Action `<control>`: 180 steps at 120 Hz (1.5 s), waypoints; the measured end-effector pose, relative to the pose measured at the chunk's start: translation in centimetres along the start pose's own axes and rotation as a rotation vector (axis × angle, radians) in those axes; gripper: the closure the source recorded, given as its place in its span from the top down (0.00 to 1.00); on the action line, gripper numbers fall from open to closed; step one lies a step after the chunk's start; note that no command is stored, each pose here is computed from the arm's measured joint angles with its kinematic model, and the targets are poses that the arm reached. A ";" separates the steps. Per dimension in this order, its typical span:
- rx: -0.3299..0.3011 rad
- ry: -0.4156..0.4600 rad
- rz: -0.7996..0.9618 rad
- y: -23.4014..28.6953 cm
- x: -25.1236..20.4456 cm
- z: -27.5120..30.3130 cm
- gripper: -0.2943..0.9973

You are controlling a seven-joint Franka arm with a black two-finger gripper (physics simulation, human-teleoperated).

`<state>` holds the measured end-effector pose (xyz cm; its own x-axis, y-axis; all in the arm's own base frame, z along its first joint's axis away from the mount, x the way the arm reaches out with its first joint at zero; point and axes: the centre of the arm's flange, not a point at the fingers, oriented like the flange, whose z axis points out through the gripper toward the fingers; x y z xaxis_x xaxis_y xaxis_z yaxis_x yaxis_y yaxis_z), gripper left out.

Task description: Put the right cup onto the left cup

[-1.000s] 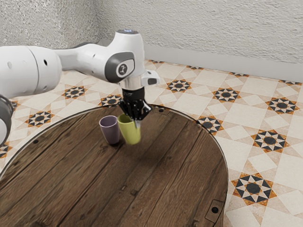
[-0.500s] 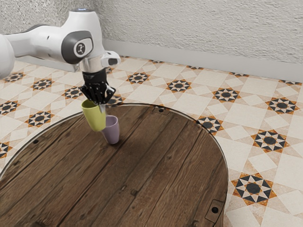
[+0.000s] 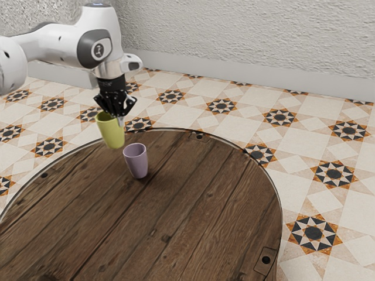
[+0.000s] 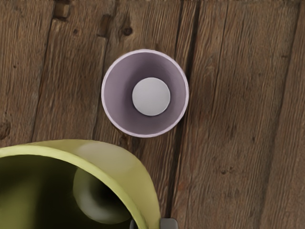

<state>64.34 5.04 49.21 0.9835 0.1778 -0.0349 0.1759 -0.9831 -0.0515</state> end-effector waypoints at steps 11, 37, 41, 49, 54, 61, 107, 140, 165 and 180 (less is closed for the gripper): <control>0.002 -0.004 -0.001 -0.4 1.1 0.6 0.17; 0.005 -0.015 -0.004 -1.5 2.7 1.7 0.16; 0.005 -0.014 -0.001 -1.4 3.0 1.8 0.16; 0.006 -0.013 0.011 -0.9 3.6 1.8 0.16; 0.006 -0.015 0.017 -0.5 3.8 1.8 0.16; 0.006 -0.014 0.025 -0.1 4.3 1.8 0.16; 0.004 -0.049 0.067 1.7 6.5 3.3 0.16; 0.007 -0.089 0.080 1.9 7.1 6.0 0.16; 0.006 -0.087 0.088 2.1 7.5 6.2 0.16; 0.005 -0.090 0.092 2.3 7.8 6.5 0.16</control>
<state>72.08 4.47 42.30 0.9876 0.0900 -0.1288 0.0843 -0.9952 -0.0491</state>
